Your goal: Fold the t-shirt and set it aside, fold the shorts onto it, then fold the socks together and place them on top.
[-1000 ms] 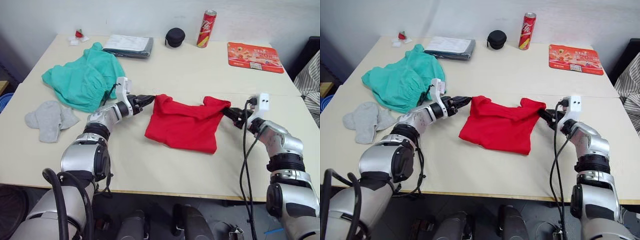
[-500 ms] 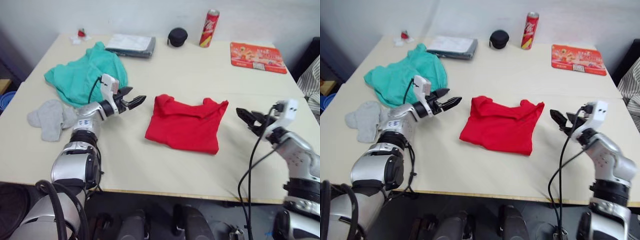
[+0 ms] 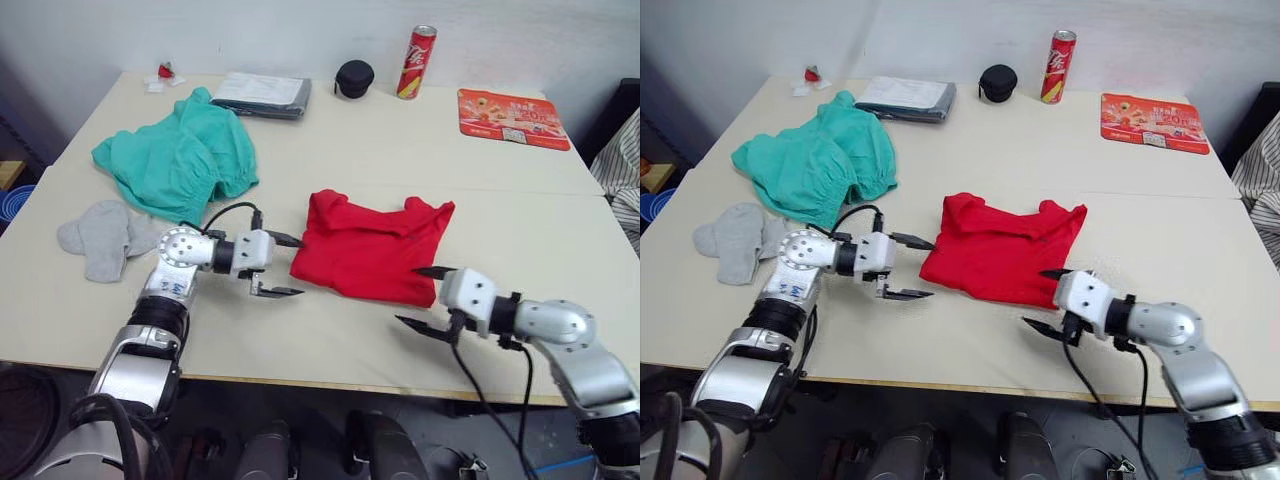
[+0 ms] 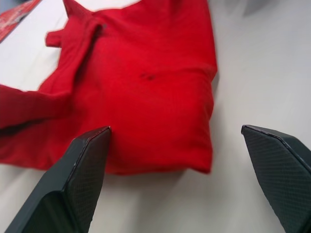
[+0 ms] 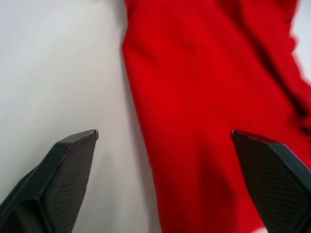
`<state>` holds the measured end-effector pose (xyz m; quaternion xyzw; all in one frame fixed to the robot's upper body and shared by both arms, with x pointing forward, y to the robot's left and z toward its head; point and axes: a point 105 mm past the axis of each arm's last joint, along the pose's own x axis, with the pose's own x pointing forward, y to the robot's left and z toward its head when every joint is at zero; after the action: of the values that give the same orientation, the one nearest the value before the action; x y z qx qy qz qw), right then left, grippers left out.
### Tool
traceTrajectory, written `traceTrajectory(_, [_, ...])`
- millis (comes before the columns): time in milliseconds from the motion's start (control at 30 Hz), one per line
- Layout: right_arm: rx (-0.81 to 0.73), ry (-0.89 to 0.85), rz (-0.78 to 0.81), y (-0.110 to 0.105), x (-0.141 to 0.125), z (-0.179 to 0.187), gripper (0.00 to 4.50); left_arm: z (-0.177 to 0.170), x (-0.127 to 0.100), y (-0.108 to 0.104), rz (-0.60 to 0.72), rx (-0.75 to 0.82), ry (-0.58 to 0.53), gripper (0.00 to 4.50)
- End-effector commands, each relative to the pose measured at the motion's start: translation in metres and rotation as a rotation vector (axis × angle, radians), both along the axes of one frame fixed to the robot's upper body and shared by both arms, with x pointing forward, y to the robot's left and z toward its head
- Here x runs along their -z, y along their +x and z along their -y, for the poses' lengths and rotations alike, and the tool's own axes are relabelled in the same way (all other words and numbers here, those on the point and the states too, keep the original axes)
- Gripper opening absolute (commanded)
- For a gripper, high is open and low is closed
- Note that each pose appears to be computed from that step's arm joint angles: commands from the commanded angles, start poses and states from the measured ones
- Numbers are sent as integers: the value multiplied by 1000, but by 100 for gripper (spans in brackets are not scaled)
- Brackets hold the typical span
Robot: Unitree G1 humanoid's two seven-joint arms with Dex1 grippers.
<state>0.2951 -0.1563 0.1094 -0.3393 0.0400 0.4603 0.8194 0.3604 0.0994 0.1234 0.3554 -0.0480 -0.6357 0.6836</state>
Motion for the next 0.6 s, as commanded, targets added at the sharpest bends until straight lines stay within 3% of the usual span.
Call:
traceTrajectory(33, [-4,-110,76,9,4,4,323,11,-9,11,59,-13,2,388])
traceTrajectory(200, [17,-142,125,14,3,15,146,7,-9,12,39,-4,34,222])
traceTrajectory(333, [10,-145,90,2,6,29,2,-13,3,-1,-39,38,81,90])
traceTrajectory(433, [16,-128,61,-11,8,39,0,-26,8,-12,-55,50,86,5])
traceTrajectory(600, [-17,-73,30,-45,6,42,0,-38,6,-46,-63,100,53,5])
